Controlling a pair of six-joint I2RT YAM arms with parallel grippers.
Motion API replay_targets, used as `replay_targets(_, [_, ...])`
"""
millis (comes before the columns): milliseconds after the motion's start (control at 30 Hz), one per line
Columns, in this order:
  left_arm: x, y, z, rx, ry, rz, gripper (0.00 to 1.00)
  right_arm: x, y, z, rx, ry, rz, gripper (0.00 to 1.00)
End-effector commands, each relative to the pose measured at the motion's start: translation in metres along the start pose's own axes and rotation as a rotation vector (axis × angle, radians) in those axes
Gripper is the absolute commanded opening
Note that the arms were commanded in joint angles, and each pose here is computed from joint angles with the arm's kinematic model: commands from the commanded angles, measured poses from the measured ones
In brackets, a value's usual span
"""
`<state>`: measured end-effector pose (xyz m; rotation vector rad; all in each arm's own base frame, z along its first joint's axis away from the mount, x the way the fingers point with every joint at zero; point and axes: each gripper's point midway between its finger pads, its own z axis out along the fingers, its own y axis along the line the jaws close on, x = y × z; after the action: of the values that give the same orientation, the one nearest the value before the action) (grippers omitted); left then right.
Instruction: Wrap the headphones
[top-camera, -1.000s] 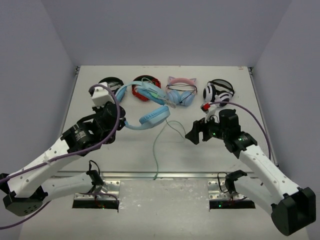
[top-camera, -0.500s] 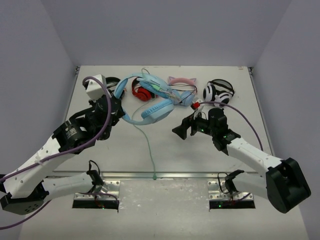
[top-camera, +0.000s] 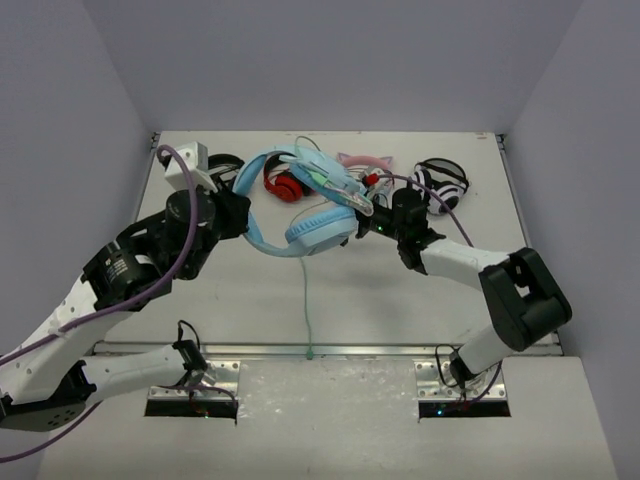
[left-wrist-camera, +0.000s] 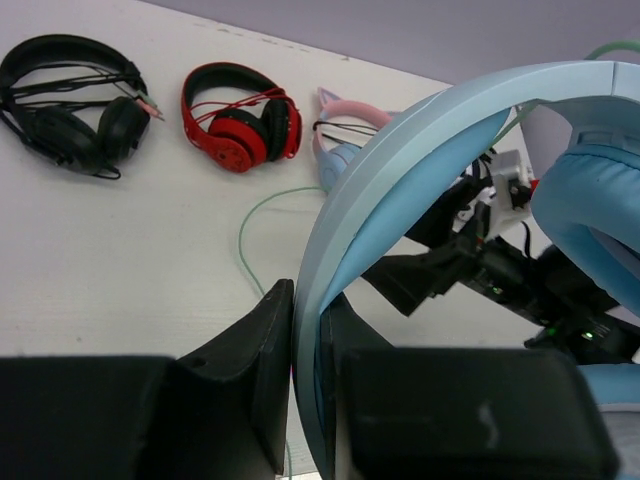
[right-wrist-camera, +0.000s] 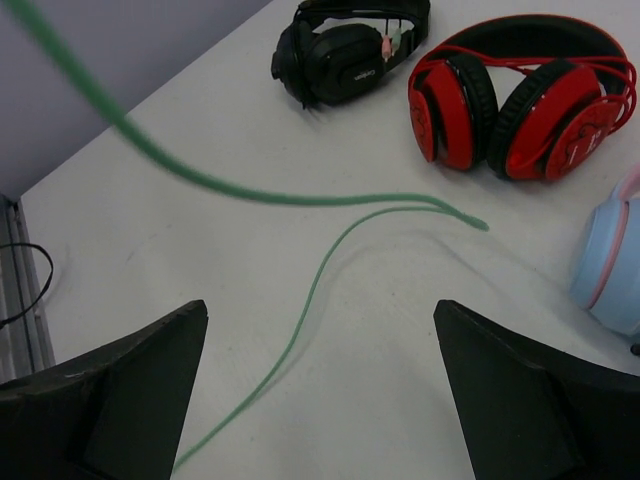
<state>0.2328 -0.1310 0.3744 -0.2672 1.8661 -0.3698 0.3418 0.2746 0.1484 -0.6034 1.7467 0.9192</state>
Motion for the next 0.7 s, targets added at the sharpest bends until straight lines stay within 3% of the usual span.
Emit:
replay_targets(0, [-0.045,-0.034,-0.026,0.186,-0.078,-0.156,0.0,-0.055,-0.001,0.022,-0.02,-0.161,-0.064,0.96])
replay_targets(400, [-0.057,-0.034,-0.047,0.238,-0.057,-0.108,0.01,-0.072,-0.046,0.056,0.097,-0.161,-0.188,0.93])
replay_targets(467, [-0.061,-0.036,-0.05,0.254,-0.064,-0.109,0.0,-0.069,-0.044,0.067,0.049,-0.136,-0.189,0.86])
replay_targets(500, [-0.062,-0.038,-0.051,0.261,-0.066,-0.112,0.0,-0.068,-0.042,0.071,0.029,-0.129,-0.177,0.7])
replay_targets(567, [-0.067,-0.039,-0.053,0.266,-0.076,-0.116,0.0,-0.066,-0.039,0.078,-0.01,-0.136,-0.163,0.56])
replay_targets(667, [-0.069,-0.043,-0.053,0.278,-0.077,-0.115,0.0,-0.062,-0.029,0.085,-0.072,-0.164,-0.119,0.52])
